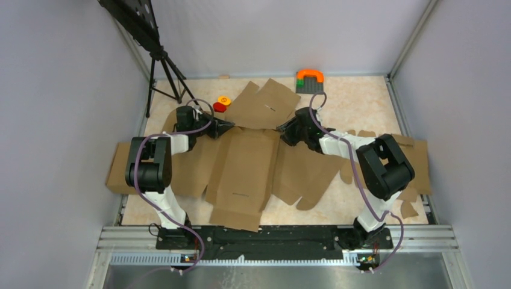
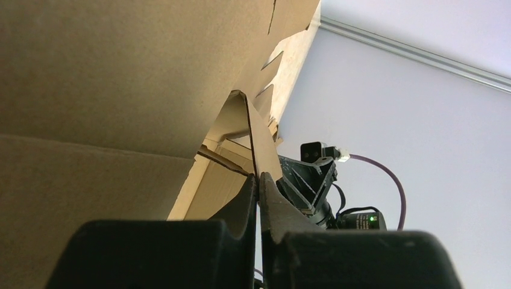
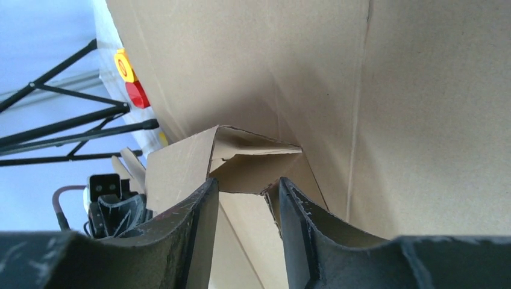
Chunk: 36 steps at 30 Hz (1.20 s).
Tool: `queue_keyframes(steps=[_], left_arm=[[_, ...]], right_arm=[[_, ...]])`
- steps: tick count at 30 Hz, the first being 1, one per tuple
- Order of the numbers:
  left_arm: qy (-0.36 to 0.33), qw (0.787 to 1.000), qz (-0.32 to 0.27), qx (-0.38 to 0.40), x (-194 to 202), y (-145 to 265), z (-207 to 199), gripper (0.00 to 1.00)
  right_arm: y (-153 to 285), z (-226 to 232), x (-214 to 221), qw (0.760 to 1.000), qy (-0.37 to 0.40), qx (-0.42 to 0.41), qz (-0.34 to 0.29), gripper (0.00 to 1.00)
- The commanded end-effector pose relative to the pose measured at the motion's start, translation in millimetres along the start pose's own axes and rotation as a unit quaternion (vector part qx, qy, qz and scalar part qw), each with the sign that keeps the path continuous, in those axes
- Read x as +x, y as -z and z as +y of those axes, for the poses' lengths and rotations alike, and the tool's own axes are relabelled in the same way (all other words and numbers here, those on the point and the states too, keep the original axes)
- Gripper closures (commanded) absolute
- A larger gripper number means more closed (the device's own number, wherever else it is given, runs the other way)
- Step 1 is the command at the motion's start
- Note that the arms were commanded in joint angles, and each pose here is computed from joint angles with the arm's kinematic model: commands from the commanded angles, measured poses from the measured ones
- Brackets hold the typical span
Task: Fold the paper box
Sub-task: Fold the paper box at the center of the board.
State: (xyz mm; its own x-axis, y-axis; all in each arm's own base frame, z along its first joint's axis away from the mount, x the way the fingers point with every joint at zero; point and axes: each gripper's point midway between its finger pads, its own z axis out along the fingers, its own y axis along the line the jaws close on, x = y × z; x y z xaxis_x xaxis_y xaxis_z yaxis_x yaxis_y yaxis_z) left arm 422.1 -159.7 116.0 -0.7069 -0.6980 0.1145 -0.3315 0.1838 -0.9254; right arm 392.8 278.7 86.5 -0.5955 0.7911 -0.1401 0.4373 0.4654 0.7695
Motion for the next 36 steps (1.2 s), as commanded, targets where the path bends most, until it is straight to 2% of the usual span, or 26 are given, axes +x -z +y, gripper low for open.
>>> queue_keyframes(steps=[1,6,9,10,12,13,17,22,24,26,29,32,36], left_arm=[[-0.026,0.999,0.007,0.027,3,2,-16,1.0],[-0.025,0.999,0.005,0.025,3,2,-13,1.0],[-0.025,0.999,0.005,0.026,3,2,-13,1.0],[-0.025,0.999,0.005,0.026,3,2,-12,1.0],[-0.025,0.999,0.005,0.026,3,2,-12,1.0],[-0.025,0.999,0.006,0.026,3,2,-12,1.0],[-0.024,0.999,0.006,0.027,3,2,-12,1.0],[-0.025,0.999,0.006,0.028,4,2,-12,1.0],[-0.025,0.999,0.005,0.028,3,2,-12,1.0],[-0.024,0.999,0.005,0.028,3,2,-12,1.0],[-0.025,0.999,0.006,0.029,3,2,-13,1.0],[-0.025,0.999,0.006,0.031,3,2,-14,1.0],[-0.024,0.999,0.006,0.032,3,2,-15,1.0]], right_arm=[[6,25,-3,0.999,-0.033,-0.026,-0.023,0.58],[7,22,-1,0.998,-0.057,-0.017,-0.02,0.36],[7,21,1,0.997,-0.072,-0.021,-0.014,0.33],[7,21,1,0.997,-0.076,-0.024,-0.013,0.4],[7,22,1,0.996,-0.078,-0.029,-0.015,0.73],[7,23,1,0.997,-0.075,-0.029,-0.015,0.78],[7,25,4,0.997,-0.073,-0.025,-0.013,0.78],[11,22,2,0.995,-0.092,-0.024,-0.022,0.62],[12,21,1,0.994,-0.107,-0.028,-0.025,0.6],[12,21,1,0.992,-0.119,-0.032,-0.028,0.63],[12,29,3,0.992,-0.114,-0.042,-0.031,0.76],[8,34,8,0.994,-0.096,-0.043,-0.02,0.83],[8,32,11,0.996,-0.077,-0.045,-0.019,0.85]])
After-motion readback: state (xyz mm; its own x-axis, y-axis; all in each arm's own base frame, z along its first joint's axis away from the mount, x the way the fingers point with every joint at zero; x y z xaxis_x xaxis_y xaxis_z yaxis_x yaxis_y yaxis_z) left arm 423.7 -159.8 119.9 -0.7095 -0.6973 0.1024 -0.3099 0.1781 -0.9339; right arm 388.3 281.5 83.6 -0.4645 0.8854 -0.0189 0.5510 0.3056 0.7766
